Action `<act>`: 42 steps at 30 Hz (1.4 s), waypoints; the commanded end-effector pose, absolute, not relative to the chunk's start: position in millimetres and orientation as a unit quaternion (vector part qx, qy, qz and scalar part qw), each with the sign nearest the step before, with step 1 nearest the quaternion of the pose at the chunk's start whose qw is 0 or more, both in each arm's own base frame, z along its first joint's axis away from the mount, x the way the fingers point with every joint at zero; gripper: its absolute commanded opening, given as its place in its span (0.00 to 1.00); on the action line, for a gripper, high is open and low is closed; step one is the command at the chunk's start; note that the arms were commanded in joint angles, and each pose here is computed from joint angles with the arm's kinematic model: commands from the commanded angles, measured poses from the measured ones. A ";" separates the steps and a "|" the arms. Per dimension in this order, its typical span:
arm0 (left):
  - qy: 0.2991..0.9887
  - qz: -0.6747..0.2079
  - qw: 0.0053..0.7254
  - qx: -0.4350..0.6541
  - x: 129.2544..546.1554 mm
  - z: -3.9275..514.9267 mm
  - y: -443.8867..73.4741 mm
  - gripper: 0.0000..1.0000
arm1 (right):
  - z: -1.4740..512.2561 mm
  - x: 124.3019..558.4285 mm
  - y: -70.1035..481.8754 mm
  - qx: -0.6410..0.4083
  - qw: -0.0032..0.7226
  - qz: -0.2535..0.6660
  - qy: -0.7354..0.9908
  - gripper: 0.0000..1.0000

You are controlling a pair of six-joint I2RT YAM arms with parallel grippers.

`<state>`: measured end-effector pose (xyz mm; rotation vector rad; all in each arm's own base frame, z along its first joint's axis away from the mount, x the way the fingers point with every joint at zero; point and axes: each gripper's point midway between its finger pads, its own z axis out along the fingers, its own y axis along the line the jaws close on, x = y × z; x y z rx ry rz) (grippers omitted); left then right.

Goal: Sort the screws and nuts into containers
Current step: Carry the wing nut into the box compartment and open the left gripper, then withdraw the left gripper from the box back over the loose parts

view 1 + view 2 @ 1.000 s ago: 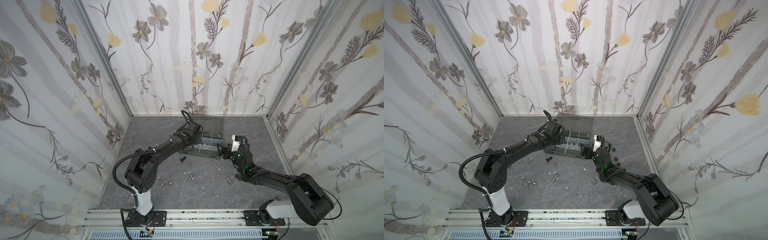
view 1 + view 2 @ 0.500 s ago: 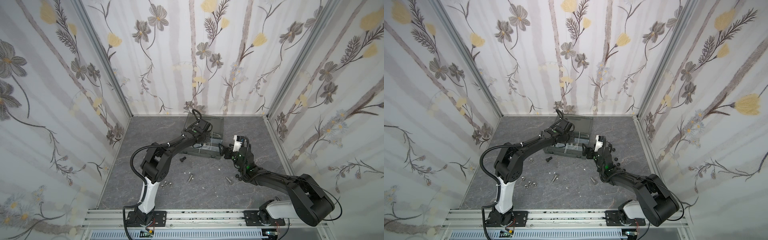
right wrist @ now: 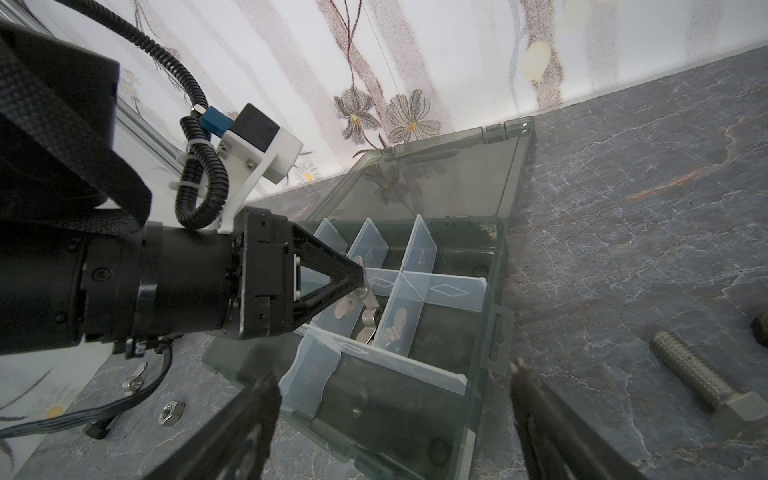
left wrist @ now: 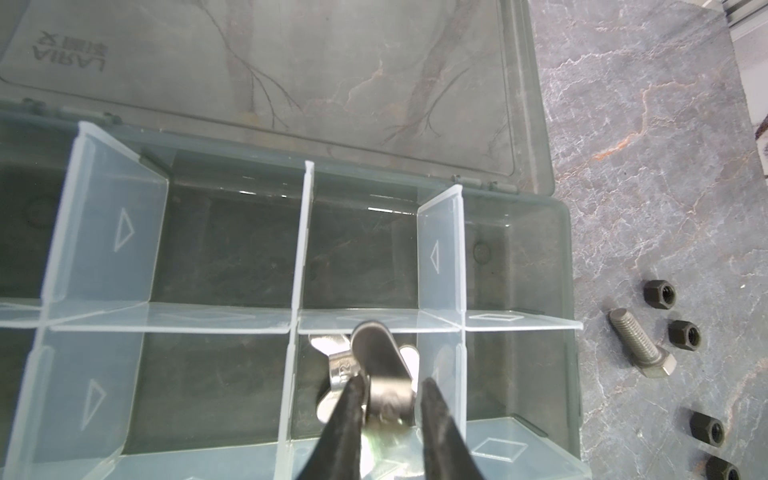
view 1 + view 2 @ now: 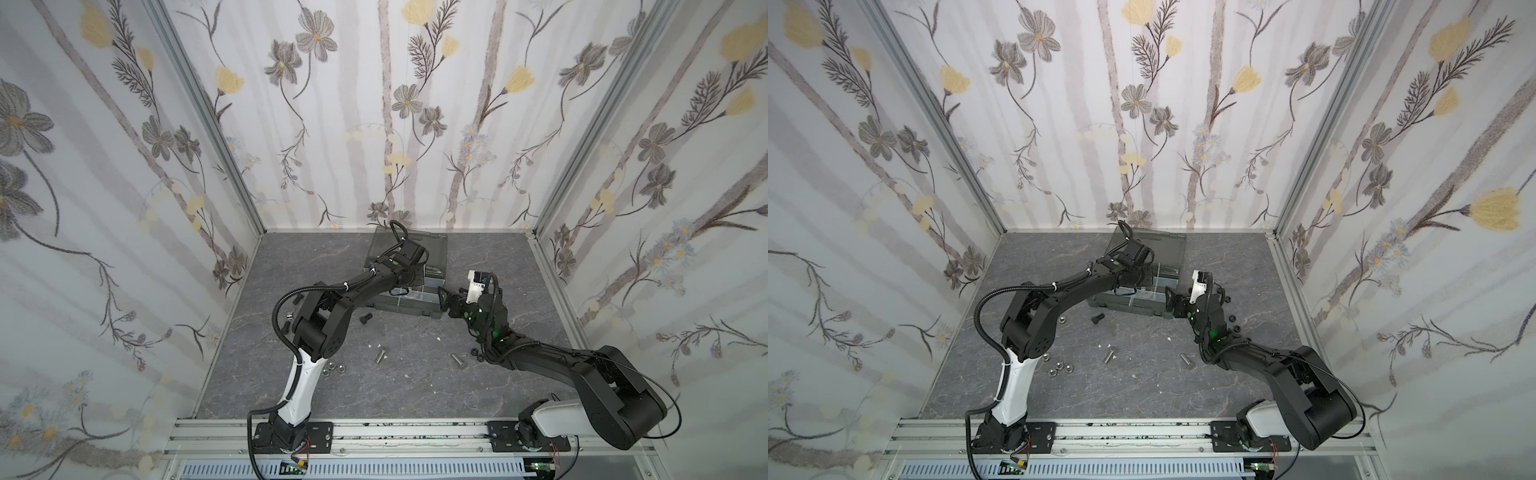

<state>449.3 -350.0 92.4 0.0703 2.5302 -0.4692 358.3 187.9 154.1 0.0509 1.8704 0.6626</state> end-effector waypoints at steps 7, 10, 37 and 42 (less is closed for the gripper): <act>0.937 -0.161 0.310 0.020 453.9 117.4 -340.4 0.49 | 167.7 358.9 193.9 0.012 0.557 0.298 0.775 0.88; 0.932 -0.151 0.330 0.013 454.8 134.8 -327.6 0.52 | 173.0 355.7 201.3 -0.004 0.558 0.307 0.771 0.87; 0.922 -0.052 0.339 -0.180 394.2 129.8 -74.8 0.63 | 168.0 283.8 366.4 -0.176 0.473 0.401 0.764 0.85; 0.919 -0.028 0.324 -0.223 380.3 109.1 -31.1 0.63 | 160.2 276.7 377.2 -0.181 0.457 0.415 0.765 0.84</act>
